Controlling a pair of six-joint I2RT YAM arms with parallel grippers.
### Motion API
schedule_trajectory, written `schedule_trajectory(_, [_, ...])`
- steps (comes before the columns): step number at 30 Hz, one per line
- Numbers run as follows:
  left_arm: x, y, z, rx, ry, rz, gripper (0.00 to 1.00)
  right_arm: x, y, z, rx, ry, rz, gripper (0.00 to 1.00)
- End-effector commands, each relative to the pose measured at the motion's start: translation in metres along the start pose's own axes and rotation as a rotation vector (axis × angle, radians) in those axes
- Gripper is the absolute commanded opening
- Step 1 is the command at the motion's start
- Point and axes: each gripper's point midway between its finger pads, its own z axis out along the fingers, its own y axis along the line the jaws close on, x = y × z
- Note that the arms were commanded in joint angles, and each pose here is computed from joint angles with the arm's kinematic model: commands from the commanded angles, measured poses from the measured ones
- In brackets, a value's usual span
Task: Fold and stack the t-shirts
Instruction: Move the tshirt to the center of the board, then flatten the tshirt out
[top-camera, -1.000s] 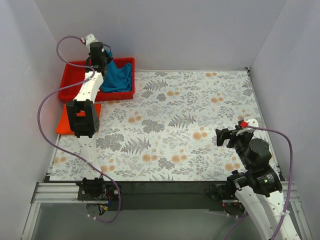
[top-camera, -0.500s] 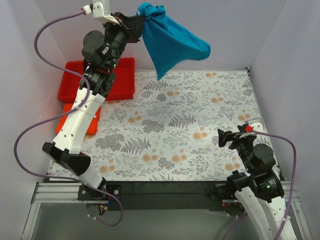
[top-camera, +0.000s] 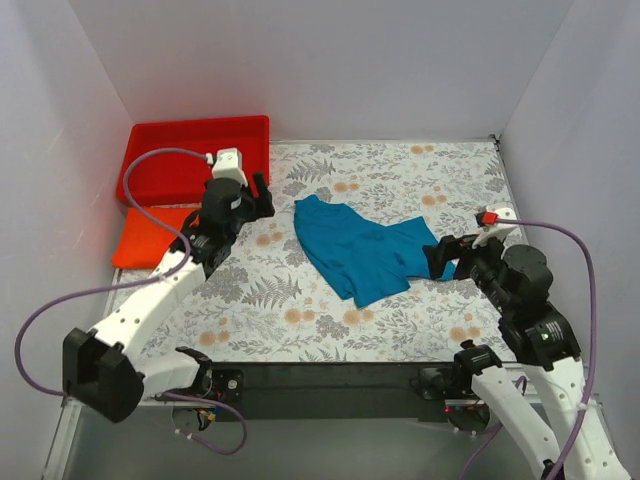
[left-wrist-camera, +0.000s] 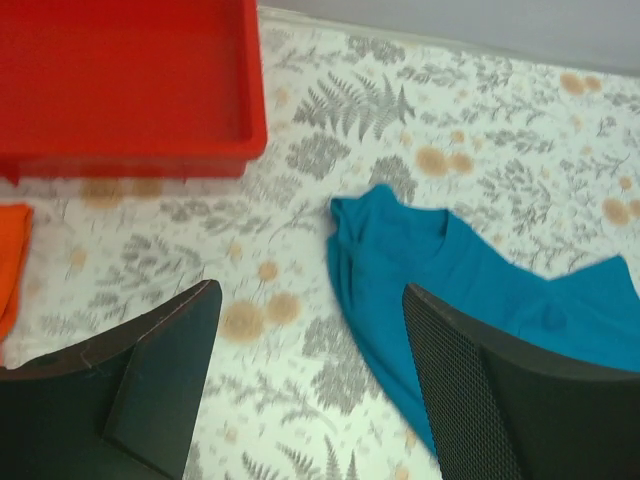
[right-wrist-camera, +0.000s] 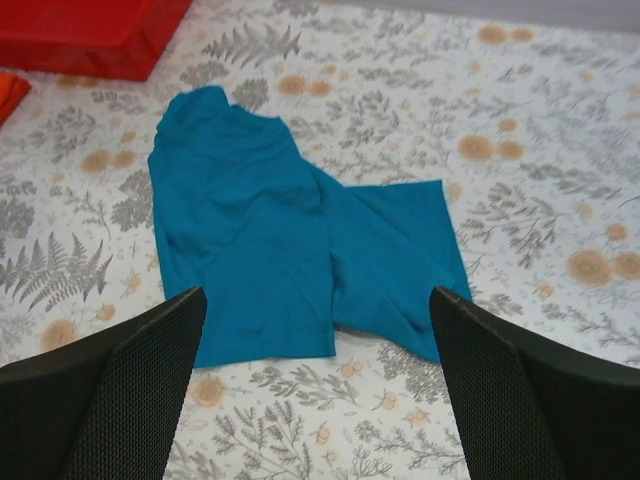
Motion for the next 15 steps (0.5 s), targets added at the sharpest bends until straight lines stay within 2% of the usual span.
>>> schedule_trajectory(1, [0.006, 0.018, -0.038, -0.011, -0.042, -0.037, 0.72, 0.024, 0.013, 0.017, -0.054, 0.133, 0.085, 0.98])
schedule_trajectory(5, [0.053, 0.041, -0.051, -0.039, 0.024, -0.019, 0.73, 0.072, 0.018, 0.052, -0.061, 0.339, 0.165, 0.98])
schedule_trajectory(7, [0.069, 0.053, -0.059, -0.061, 0.021, -0.027, 0.73, 0.100, 0.023, 0.076, -0.069, 0.433, 0.216, 0.93])
schedule_trajectory(8, [0.079, 0.059, -0.059, -0.077, 0.023, -0.023, 0.72, 0.111, 0.025, 0.082, -0.086, 0.455, 0.228, 0.85])
schedule_trajectory(9, [0.082, 0.060, -0.060, -0.074, 0.028, -0.012, 0.72, 0.137, 0.022, 0.091, -0.055, 0.537, 0.258, 0.82])
schedule_trajectory(12, [0.076, 0.060, -0.061, -0.076, 0.013, -0.020, 0.71, 0.178, 0.014, 0.096, -0.004, 0.647, 0.284, 0.74])
schedule_trajectory(15, [0.075, 0.060, -0.063, -0.074, 0.012, -0.021, 0.71, 0.203, 0.004, 0.098, 0.029, 0.686, 0.306, 0.67])
